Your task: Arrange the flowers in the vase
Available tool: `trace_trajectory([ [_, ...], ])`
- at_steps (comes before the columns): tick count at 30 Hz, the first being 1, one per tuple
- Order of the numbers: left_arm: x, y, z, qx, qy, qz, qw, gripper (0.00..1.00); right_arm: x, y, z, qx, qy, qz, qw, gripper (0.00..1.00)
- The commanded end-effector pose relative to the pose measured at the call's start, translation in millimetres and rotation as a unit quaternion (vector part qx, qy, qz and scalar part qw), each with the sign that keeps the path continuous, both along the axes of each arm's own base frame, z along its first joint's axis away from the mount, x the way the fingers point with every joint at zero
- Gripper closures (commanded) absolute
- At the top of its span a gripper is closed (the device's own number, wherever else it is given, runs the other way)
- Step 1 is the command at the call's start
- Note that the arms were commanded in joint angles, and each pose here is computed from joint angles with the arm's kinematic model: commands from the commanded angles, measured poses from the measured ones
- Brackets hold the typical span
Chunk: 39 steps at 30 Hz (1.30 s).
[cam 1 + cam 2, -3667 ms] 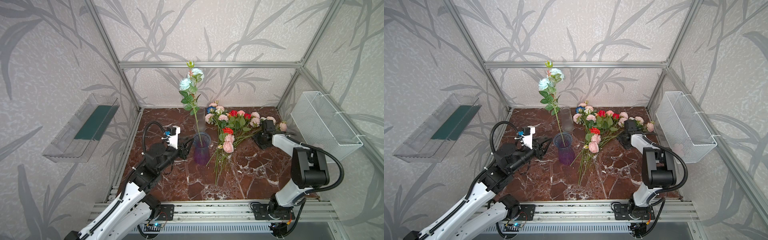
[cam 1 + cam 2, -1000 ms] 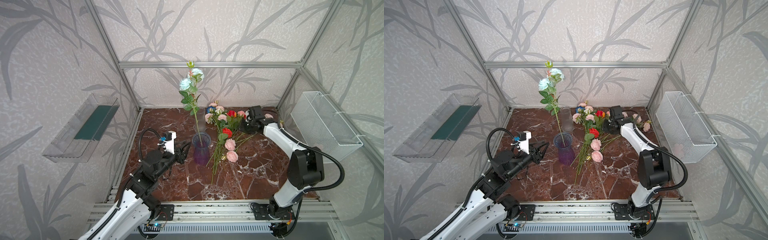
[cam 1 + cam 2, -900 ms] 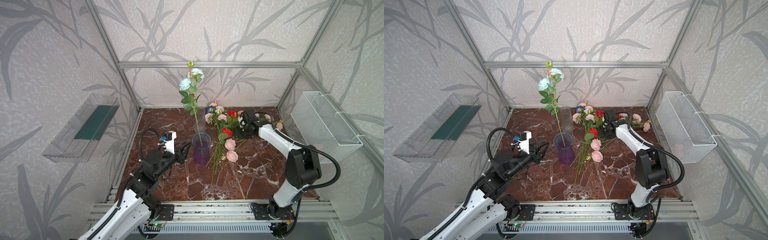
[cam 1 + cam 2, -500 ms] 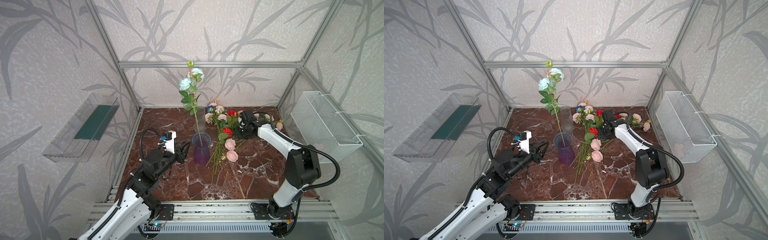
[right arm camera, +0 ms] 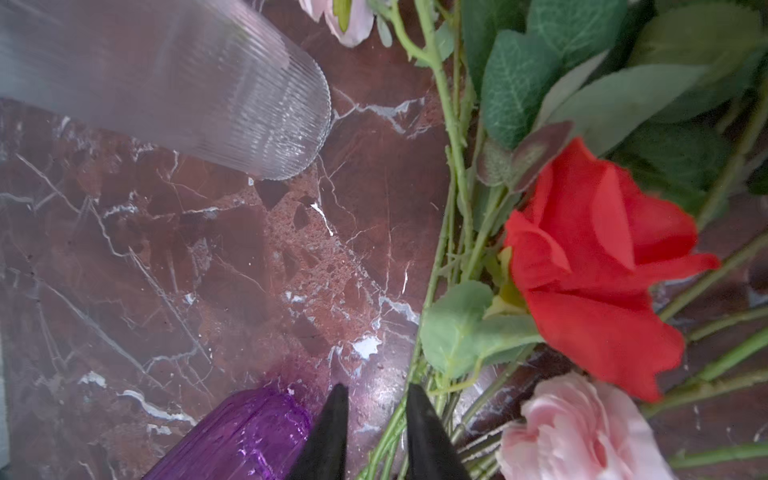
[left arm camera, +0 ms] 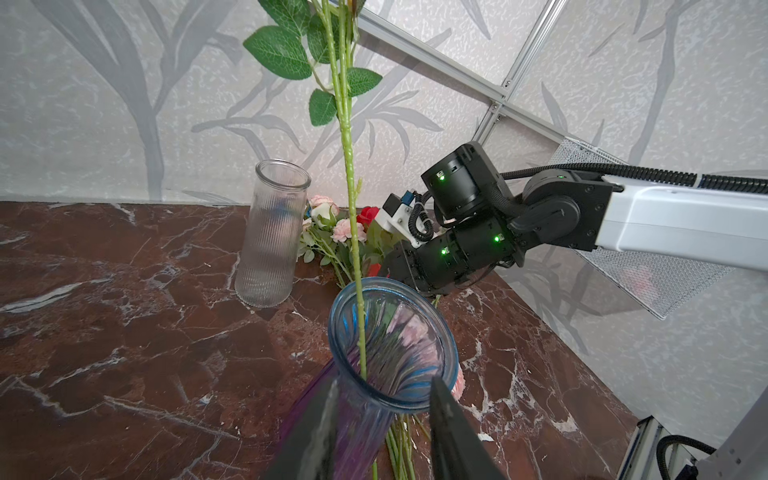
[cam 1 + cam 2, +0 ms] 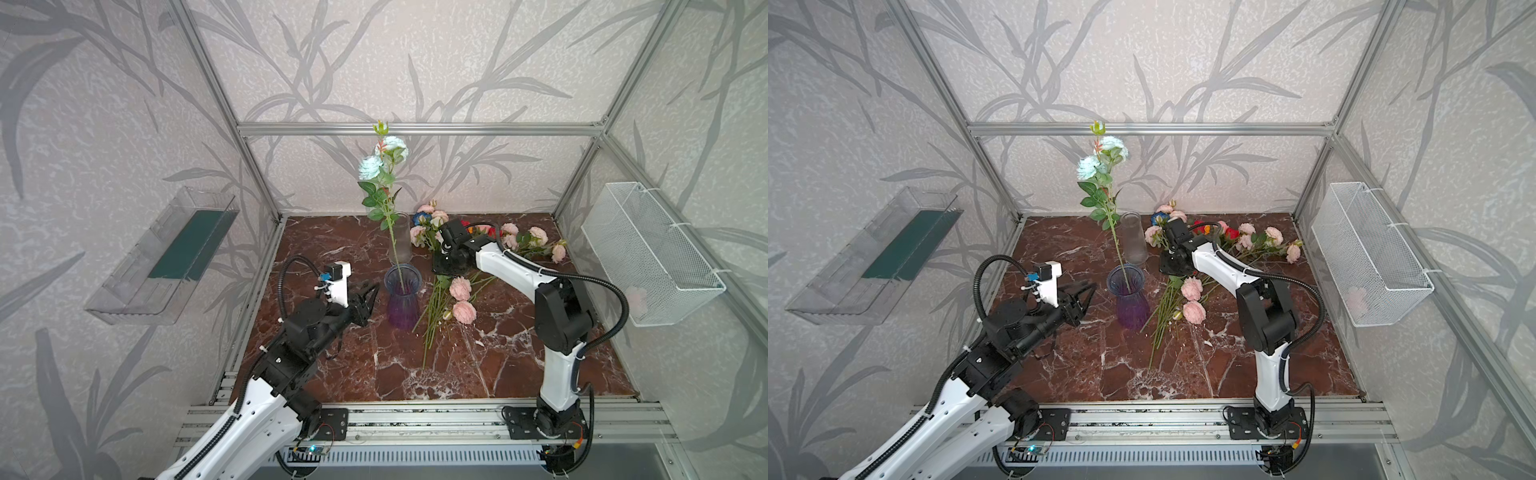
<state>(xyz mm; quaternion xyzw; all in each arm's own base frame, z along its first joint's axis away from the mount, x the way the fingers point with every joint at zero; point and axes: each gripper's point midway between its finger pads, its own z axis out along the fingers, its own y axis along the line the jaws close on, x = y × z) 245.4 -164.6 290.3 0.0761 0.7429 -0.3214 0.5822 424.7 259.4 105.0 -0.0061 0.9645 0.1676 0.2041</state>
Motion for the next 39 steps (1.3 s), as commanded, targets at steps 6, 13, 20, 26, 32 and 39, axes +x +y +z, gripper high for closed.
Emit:
trace_trajectory([
  [6,-2.0,4.9,-0.8,0.013,-0.006,0.009,1.0,0.62,70.6,2.7,6.5,-0.121,-0.079,0.069,0.987,0.69],
  [13,-1.7,5.8,-3.0,0.019,-0.005,0.011,1.0,0.61,108.3,9.6,-11.0,-0.167,-0.079,0.078,0.98,0.7],
  [20,-0.8,8.2,-5.0,0.028,-0.005,0.017,0.999,0.6,119.8,-2.5,-35.5,-0.227,-0.058,0.074,0.969,0.72],
  [26,1.9,6.5,-6.9,0.033,-0.003,0.017,0.999,0.6,114.8,-13.2,-49.8,-0.241,-0.042,0.077,0.967,0.73],
  [32,3.1,5.5,-8.4,0.034,-0.001,0.016,0.999,0.6,112.4,-22.8,-40.9,-0.264,-0.05,0.079,0.96,0.75],
  [39,3.2,7.1,-9.6,0.033,0.001,0.021,0.999,0.6,104.0,-28.9,-31.9,-0.285,-0.046,0.099,0.952,0.7],
])
